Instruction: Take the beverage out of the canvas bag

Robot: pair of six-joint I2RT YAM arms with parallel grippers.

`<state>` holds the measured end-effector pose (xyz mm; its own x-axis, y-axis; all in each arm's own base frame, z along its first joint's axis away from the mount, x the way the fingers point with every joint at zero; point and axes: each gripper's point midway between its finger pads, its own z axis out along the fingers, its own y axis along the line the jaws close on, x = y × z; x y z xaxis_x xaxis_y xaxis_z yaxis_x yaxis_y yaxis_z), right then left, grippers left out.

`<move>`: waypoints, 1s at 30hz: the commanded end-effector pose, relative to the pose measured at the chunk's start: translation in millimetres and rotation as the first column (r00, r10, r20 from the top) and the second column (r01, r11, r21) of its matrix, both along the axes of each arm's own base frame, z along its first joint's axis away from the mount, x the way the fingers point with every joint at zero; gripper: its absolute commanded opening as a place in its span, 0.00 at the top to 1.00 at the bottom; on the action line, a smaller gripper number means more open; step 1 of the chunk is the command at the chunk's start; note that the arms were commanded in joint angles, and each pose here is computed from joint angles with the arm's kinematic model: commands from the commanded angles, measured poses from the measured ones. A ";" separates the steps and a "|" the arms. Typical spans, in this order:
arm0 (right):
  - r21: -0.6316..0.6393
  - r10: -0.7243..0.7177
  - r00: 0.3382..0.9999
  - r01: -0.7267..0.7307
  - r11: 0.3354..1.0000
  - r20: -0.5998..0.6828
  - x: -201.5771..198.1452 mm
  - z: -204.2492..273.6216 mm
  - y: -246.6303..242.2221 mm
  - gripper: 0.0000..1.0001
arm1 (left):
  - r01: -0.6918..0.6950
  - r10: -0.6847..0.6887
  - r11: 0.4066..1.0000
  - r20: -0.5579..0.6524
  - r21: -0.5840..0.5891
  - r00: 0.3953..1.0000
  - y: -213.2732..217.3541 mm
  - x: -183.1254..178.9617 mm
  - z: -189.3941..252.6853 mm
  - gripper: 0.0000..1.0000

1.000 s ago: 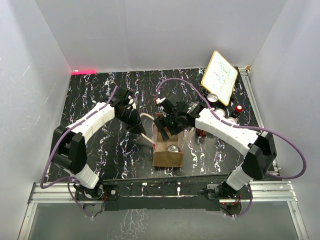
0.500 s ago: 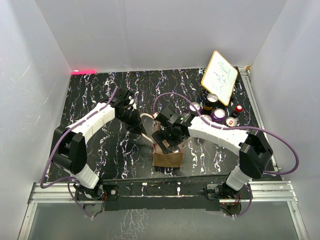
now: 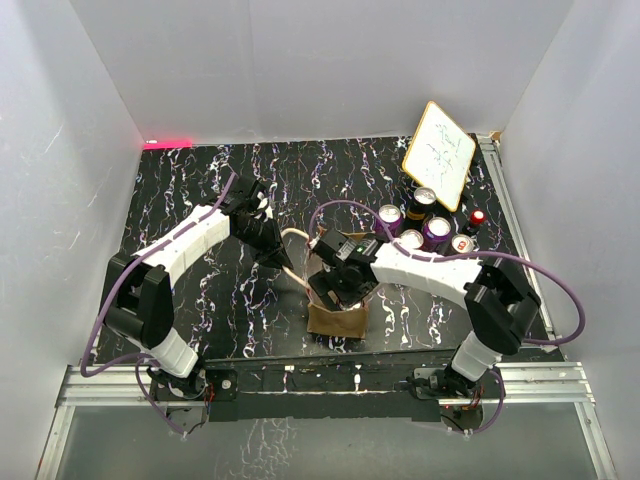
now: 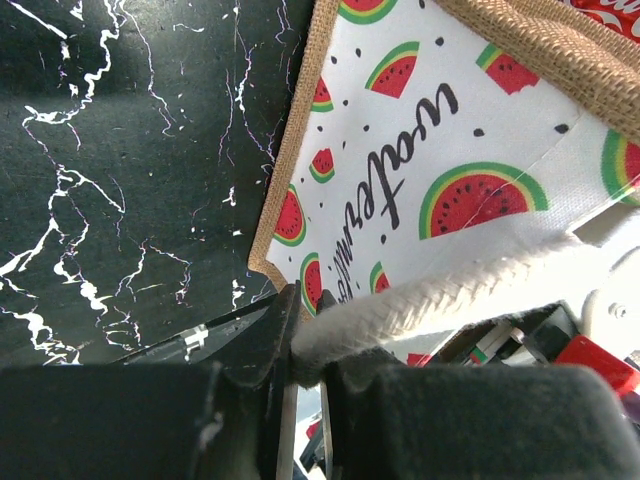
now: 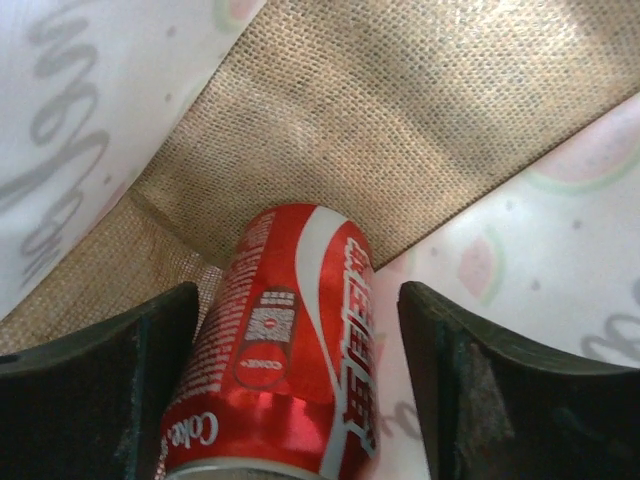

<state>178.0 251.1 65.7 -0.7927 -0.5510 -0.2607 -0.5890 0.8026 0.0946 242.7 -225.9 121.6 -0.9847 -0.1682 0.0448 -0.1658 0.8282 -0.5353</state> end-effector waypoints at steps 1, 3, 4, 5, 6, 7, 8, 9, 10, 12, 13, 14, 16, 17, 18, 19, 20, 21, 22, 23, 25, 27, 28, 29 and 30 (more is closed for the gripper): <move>-0.060 0.014 1.000 -0.014 0.998 0.001 -1.8 -14.9 -7.0 0.25 | 0.016 -0.016 1.000 0.006 -0.017 1.000 -1.8 -4.4 7.7 1.00; -0.055 0.016 1.000 -0.015 0.998 0.018 1.5 -8.7 -4.2 0.36 | 0.017 -0.017 1.000 0.006 -0.018 1.000 -2.3 -4.0 7.4 1.00; -0.046 0.015 0.999 -0.014 0.999 0.031 4.2 -2.3 -2.0 0.43 | 0.018 -0.018 1.000 0.004 -0.018 1.000 -2.6 -4.0 7.0 1.00; -0.043 0.015 0.999 -0.014 0.999 0.040 6.8 3.0 -0.3 0.48 | 0.017 -0.017 1.000 0.005 -0.017 1.000 -2.6 -3.6 7.1 1.00; -0.031 0.014 0.998 -0.012 0.999 0.058 10.7 11.7 2.6 0.53 | 0.017 -0.017 1.000 0.005 -0.017 1.000 -2.5 -3.4 6.8 1.00; -0.019 0.014 0.997 -0.012 1.000 0.074 14.2 20.3 5.9 0.57 | 0.017 -0.017 1.000 0.002 -0.015 1.000 -2.4 -3.3 5.8 1.00; -0.006 0.013 0.996 -0.012 1.000 0.091 18.0 29.7 9.4 0.61 | 0.017 -0.017 1.000 0.001 -0.015 1.000 -2.6 -3.3 5.6 1.00; 0.012 0.011 0.994 -0.012 1.000 0.110 22.1 40.2 13.5 0.64 | 0.016 -0.016 1.000 -0.001 -0.015 1.000 -2.8 -3.1 5.1 1.00; 0.027 0.006 0.991 -0.010 1.000 0.131 26.5 50.0 16.4 0.67 | 0.015 -0.015 1.000 0.001 -0.016 1.000 -3.2 -2.4 5.3 1.00; 0.063 -0.004 0.984 -0.008 0.998 0.176 34.5 71.2 23.4 0.69 | 0.013 -0.013 1.000 -0.001 -0.017 1.000 -3.7 -1.5 4.8 1.00; 0.079 -0.010 0.980 -0.006 0.997 0.196 38.2 79.7 26.0 0.70 | 0.013 -0.013 1.000 0.000 -0.018 1.000 -4.2 -0.8 4.8 1.00; 0.096 -0.018 0.976 -0.003 0.995 0.218 42.3 88.2 28.4 0.72 | 0.012 -0.012 1.000 0.000 -0.019 1.000 -4.5 -0.1 5.1 1.00; 0.130 -0.037 0.966 0.003 0.992 0.254 48.1 101.4 32.3 0.75 | 0.013 -0.013 1.000 -0.001 -0.018 1.000 -4.9 0.6 5.0 1.00; 0.145 -0.047 0.963 0.008 0.989 0.266 50.1 106.1 33.2 0.76 | 0.012 -0.013 1.000 -0.003 -0.016 1.000 -4.7 0.5 4.1 1.00; 0.162 -0.058 0.959 0.013 0.987 0.276 51.3 110.2 34.8 0.77 | 0.011 -0.011 1.000 -0.001 -0.017 1.000 -4.8 1.3 4.8 1.00; 0.175 -0.066 0.957 0.016 0.984 0.282 52.0 112.9 35.5 0.79 | 0.012 -0.012 1.000 0.000 -0.017 1.000 -5.0 1.4 4.8 1.00; 0.186 -0.075 0.956 0.022 0.982 0.282 52.0 114.5 36.3 0.81 | 0.011 -0.011 1.000 -0.001 -0.017 1.000 -5.0 1.3 4.4 1.00; 0.196 -0.086 0.955 0.031 0.980 0.282 52.5 116.4 36.4 0.82 | 0.011 -0.011 1.000 -0.002 -0.017 1.000 -4.9 1.1 4.6 1.00; 0.203 -0.094 0.955 0.036 0.979 0.282 53.0 118.0 36.7 0.84 | 0.011 -0.011 1.000 0.000 -0.017 1.000 -4.8 0.9 5.1 1.00; 0.212 -0.102 0.955 0.042 0.976 0.280 53.4 120.3 37.4 0.85 | 0.009 -0.009 1.000 0.000 -0.016 1.000 -4.6 0.7 4.8 1.00; 0.234 -0.118 0.952 0.051 0.971 0.282 56.0 127.3 38.2 0.87 | 0.007 -0.007 1.000 -0.001 -0.016 1.000 -4.1 -0.3 4.3 1.00; 0.262 -0.136 0.948 0.059 0.963 0.287 60.6 137.3 39.3 0.89 | 0.004 -0.004 1.000 -0.004 -0.016 1.000 -3.6 -1.6 3.5 1.00; 0.277 -0.146 0.946 0.063 0.959 0.289 63.4 143.1 39.7 0.89 | 0.004 -0.004 1.000 -0.005 -0.017 1.000 -3.5 -2.4 3.4 1.00; 0.295 -0.157 0.943 0.067 0.953 0.293 66.9 149.9 39.9 0.89 | 0.003 -0.003 1.000 -0.005 -0.018 1.000 -3.4 -2.8 3.4 1.00; 0.316 -0.167 0.941 0.070 0.946 0.293 70.3 157.2 40.2 0.90 | 0.003 -0.003 1.000 -0.005 -0.018 1.000 -3.3 -3.0 3.1 1.00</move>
<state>220.9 275.0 149.5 -0.7539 -0.4664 -0.4628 -0.5552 0.8289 0.0690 243.2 -227.1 120.1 -0.9845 -0.1682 0.0506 -0.1688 0.8272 -0.5359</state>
